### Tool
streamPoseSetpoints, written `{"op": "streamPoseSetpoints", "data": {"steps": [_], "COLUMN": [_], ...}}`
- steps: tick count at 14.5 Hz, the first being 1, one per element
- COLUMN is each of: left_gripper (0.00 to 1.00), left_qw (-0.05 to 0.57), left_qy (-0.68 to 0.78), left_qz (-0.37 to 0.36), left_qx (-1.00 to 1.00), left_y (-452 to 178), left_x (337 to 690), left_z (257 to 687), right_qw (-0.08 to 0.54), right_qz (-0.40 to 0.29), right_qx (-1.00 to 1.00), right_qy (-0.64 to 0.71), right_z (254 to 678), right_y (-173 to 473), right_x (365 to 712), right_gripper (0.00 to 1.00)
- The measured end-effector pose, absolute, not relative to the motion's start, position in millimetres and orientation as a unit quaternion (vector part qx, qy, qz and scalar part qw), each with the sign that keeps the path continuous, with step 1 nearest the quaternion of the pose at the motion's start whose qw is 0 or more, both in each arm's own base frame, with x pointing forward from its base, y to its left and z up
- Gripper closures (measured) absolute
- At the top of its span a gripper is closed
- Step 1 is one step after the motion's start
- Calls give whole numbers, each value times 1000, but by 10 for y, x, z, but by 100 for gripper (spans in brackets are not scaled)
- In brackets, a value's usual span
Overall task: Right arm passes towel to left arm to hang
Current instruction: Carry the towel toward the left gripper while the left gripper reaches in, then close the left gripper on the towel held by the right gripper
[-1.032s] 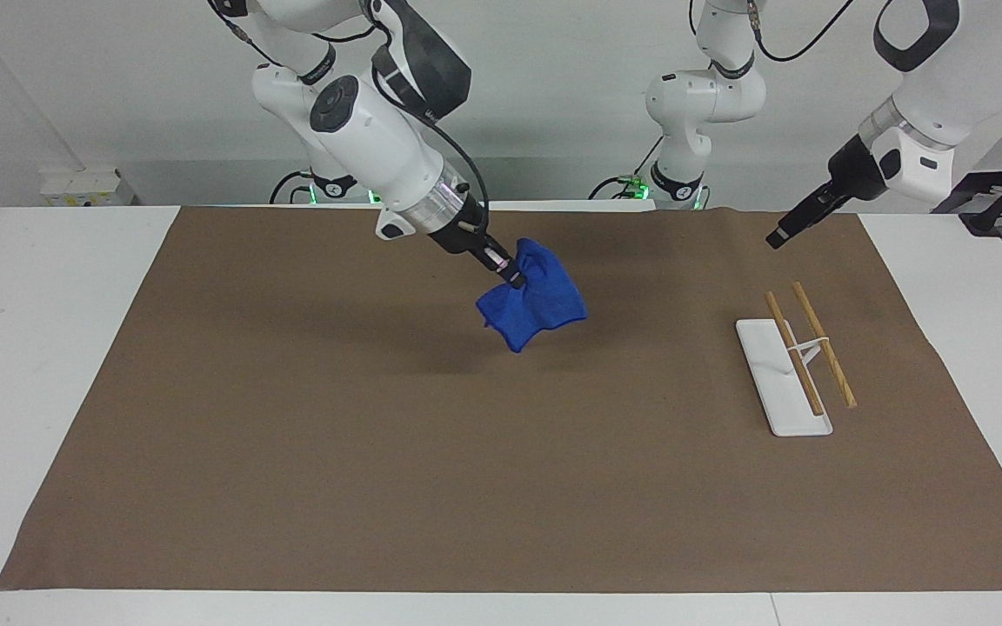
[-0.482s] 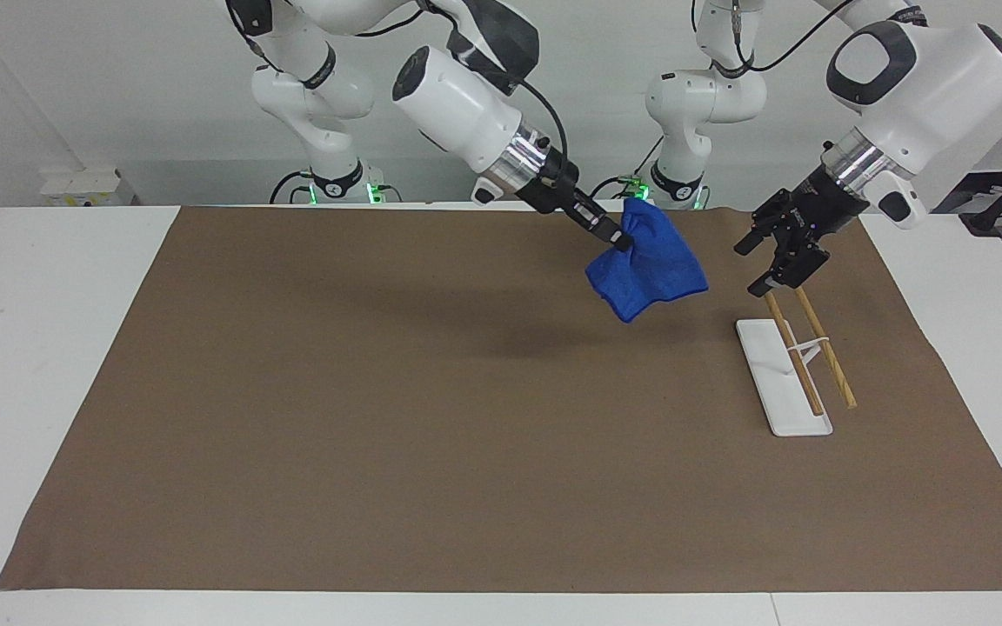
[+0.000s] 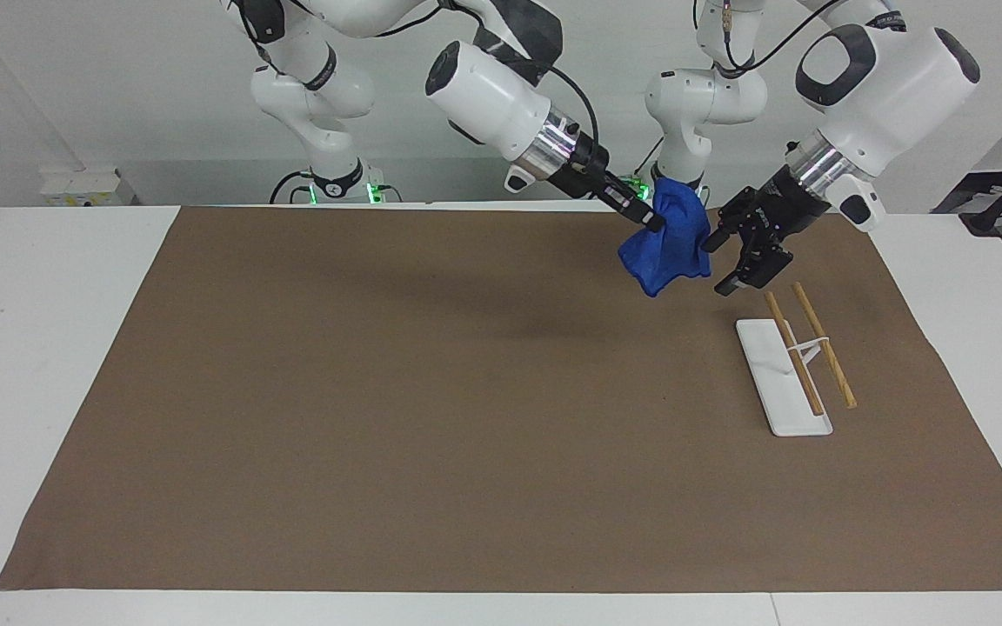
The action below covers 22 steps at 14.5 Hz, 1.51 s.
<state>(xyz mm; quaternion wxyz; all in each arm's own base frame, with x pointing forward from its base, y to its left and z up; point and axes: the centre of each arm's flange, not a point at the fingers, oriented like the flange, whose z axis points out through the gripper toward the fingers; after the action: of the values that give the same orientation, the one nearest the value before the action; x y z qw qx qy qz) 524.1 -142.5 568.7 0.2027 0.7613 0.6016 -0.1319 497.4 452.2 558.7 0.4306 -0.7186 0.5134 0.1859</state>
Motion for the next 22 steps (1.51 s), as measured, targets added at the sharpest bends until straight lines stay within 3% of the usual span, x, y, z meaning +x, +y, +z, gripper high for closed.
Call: {"op": "streamPoseSetpoints", "data": {"steps": [9, 15, 16, 18, 22], "left_gripper": [2, 14, 19, 49, 94], "left_qw": [153, 162, 165, 168, 175], "left_qy": [593, 598, 600, 602, 604], "left_qz": [-182, -165, -161, -156, -149], "left_qx": [769, 768, 766, 765, 763], "left_y": [-1332, -1374, -1376, -1381, -1374], "left_x": [5057, 5047, 5037, 5009, 5008], "left_z": [5639, 5560, 5519, 5492, 5519], "right_qw": [431, 431, 431, 431, 431], "right_qz": [187, 187, 187, 187, 188], "right_qx": [-718, -717, -717, -717, -717], "right_qy": [514, 514, 514, 514, 514], "right_z": [5585, 5586, 5585, 5585, 5584], "right_y": [4520, 4521, 4521, 4521, 4521], "right_x": [4989, 4989, 4989, 4989, 4990], "right_gripper": [91, 91, 91, 91, 91]}}
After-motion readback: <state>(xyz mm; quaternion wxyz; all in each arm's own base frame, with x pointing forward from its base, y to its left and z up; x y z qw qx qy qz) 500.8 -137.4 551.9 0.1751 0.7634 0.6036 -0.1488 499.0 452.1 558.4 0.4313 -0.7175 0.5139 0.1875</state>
